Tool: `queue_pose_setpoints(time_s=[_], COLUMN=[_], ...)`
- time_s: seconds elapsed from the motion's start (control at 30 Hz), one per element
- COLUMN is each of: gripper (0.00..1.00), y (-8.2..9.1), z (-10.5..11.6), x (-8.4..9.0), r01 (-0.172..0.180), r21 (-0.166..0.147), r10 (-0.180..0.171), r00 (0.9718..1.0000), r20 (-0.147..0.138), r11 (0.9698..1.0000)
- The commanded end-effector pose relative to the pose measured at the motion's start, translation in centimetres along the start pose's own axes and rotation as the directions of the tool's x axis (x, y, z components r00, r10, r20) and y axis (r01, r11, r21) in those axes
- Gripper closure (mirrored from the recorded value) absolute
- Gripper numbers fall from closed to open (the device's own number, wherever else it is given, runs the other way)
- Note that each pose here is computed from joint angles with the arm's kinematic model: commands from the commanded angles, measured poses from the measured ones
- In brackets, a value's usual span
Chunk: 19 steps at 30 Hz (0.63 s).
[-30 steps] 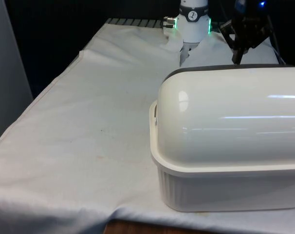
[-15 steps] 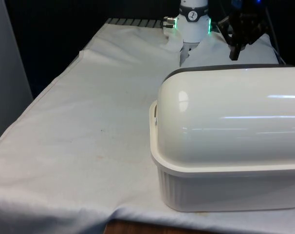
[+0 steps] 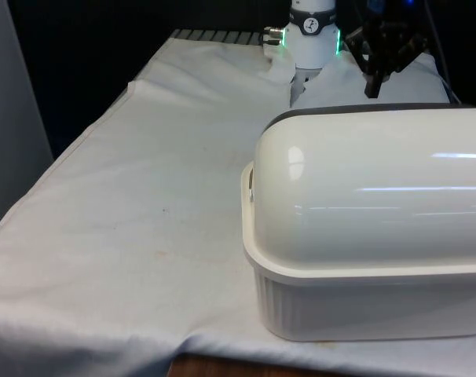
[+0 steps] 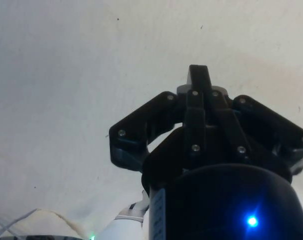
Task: Open the lid, then close it.
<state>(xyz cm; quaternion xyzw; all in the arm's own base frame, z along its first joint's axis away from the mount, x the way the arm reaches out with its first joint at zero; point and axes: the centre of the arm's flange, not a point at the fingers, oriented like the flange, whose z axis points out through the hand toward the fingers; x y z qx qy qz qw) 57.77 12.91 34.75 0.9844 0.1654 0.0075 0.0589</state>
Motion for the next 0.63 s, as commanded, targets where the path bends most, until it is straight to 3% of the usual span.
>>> queue_pose_setpoints(time_s=[0.0, 0.17, 0.23, 0.33, 0.47, 0.6], gripper=[0.93, 0.65, 0.61, 0.46, 0.21, 0.07], y=[-0.04, -0.09, -0.08, -0.09, -0.08, -0.08], z=[-0.11, -0.09, -0.13, -0.10, -0.13, -0.12], x=[0.03, 0.07, 0.10, 0.10, 0.12, 0.09], r01=[0.000, 0.001, 0.001, 0.000, 0.000, 0.001], r21=[-0.001, 0.000, 0.000, 0.001, 0.001, 0.000], r10=[0.000, -0.001, -0.001, 0.000, 0.000, -0.001], r00=[1.0000, 1.0000, 1.0000, 1.0000, 1.0000, 1.0000], r20=[-0.002, 0.002, 0.001, 0.003, 0.003, 0.002], r11=[1.0000, 1.0000, 1.0000, 1.0000, 1.0000, 1.0000])
